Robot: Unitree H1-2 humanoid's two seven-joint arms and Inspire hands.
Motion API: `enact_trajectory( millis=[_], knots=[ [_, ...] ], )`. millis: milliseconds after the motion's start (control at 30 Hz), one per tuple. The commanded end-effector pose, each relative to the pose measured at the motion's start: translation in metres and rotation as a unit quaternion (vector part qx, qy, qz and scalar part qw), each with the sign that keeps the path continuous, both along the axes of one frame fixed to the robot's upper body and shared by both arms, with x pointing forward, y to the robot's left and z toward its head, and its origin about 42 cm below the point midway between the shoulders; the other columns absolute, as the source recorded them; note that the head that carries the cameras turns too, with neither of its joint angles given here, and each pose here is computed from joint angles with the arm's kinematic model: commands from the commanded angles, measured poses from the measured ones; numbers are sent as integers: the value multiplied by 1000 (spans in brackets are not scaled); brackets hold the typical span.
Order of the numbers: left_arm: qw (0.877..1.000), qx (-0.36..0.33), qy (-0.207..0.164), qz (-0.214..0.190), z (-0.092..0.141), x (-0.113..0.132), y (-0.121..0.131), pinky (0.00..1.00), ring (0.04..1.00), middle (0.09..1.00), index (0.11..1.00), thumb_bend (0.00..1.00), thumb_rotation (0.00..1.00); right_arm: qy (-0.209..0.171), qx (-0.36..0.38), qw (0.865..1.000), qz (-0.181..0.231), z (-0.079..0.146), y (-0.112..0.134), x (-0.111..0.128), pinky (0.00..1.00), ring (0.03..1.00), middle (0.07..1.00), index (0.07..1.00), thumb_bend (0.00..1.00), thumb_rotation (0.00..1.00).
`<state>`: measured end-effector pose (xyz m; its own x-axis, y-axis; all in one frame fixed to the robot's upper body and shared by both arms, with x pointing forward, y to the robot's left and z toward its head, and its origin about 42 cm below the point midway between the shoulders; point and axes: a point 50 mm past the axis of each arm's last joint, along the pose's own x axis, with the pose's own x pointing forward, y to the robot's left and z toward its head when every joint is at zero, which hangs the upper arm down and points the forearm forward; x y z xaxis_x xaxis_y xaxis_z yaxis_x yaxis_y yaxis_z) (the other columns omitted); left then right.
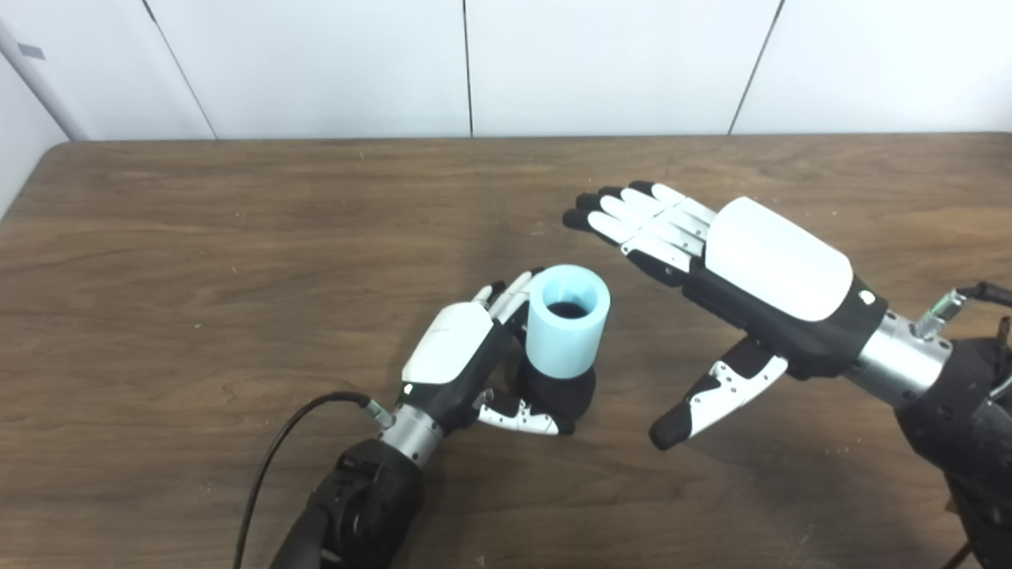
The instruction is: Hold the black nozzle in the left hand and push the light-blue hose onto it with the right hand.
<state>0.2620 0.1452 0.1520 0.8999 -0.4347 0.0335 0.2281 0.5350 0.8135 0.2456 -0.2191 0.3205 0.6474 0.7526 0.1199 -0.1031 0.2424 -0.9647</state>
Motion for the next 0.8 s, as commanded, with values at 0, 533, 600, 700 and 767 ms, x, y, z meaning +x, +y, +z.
enact_trajectory(
  millis=[0, 533, 600, 700, 767],
  knots=[
    [999, 13, -27, 16, 11, 8, 11, 1000, 1000, 1000, 1000, 1000, 277, -21, 3, 1000, 2, 7, 0, 0, 1000, 1000, 1000, 997, 705, 1000],
    [998, -45, -18, 47, 19, 12, 14, 783, 762, 836, 881, 1000, 225, -12, 2, 1000, 1, 3, -1, 3, 1000, 1000, 1000, 997, 712, 1000],
    [998, -47, -12, 50, 19, 12, 14, 798, 758, 831, 876, 1000, 215, -11, 2, 1000, 1, 3, -1, 3, 1000, 1000, 1000, 997, 712, 1000],
    [998, -45, -10, 53, 21, 12, 15, 865, 783, 837, 875, 1000, 214, -10, 2, 1000, 1, 2, -2, 3, 1000, 1000, 1000, 997, 712, 1000],
    [997, -44, -11, 55, 24, 12, 18, 906, 797, 845, 875, 1000, 214, -9, 2, 1000, 1, 1, -2, 3, 1000, 1000, 1000, 997, 712, 1000]
  ],
)
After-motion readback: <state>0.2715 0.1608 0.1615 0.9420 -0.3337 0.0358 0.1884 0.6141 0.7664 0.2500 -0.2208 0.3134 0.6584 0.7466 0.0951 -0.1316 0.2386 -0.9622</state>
